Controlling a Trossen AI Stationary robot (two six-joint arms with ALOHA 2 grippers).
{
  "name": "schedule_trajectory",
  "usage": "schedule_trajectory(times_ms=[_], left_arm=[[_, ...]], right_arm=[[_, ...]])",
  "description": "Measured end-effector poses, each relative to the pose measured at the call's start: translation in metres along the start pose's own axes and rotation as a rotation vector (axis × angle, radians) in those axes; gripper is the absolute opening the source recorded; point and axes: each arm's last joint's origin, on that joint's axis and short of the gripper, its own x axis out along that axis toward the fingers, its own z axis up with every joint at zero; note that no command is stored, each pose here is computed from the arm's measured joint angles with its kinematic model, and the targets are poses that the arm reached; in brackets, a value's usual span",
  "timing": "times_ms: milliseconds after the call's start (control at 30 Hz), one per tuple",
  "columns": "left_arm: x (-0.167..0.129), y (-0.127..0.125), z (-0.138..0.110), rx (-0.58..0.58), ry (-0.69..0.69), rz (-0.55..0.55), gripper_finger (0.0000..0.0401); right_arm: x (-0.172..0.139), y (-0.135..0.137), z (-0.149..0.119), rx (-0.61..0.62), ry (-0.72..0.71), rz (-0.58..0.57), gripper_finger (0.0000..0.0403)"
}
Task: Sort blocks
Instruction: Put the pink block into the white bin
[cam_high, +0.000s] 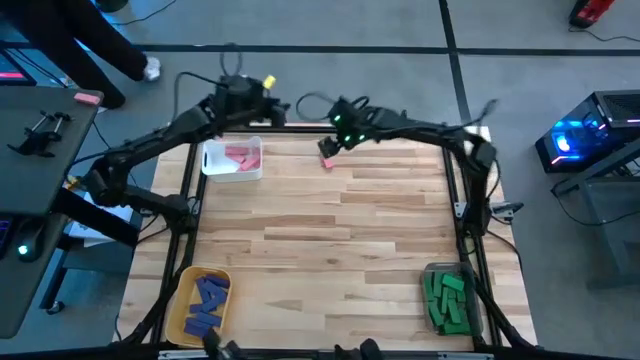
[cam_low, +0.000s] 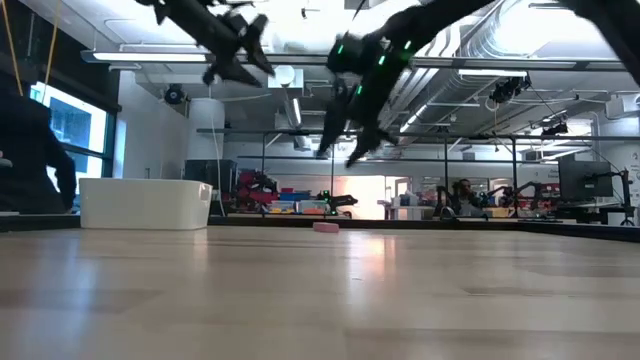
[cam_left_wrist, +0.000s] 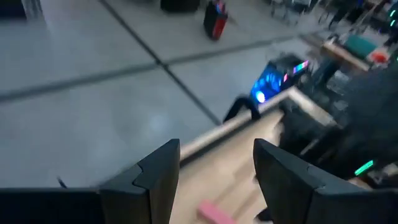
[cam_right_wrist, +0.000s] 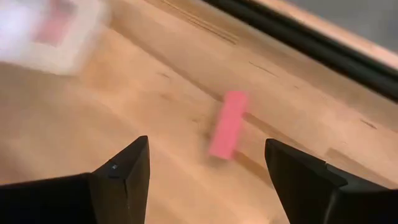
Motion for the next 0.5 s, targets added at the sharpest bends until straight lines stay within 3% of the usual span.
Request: schedule_trajectory(times_ms=[200,500], left_arm=[[-0.041,0.008,0.025,0.023,-0.139,0.008,0.0191],[-0.06,0.013,0.031,0.008,-0.187,0.015,0.0191]], right_arm=[[0.058,-0.006,-0.02,0.067,0.102,-0.138,0.025],[0.098,-0.002,-0.04,0.074,0.145,-0.221,0.025]])
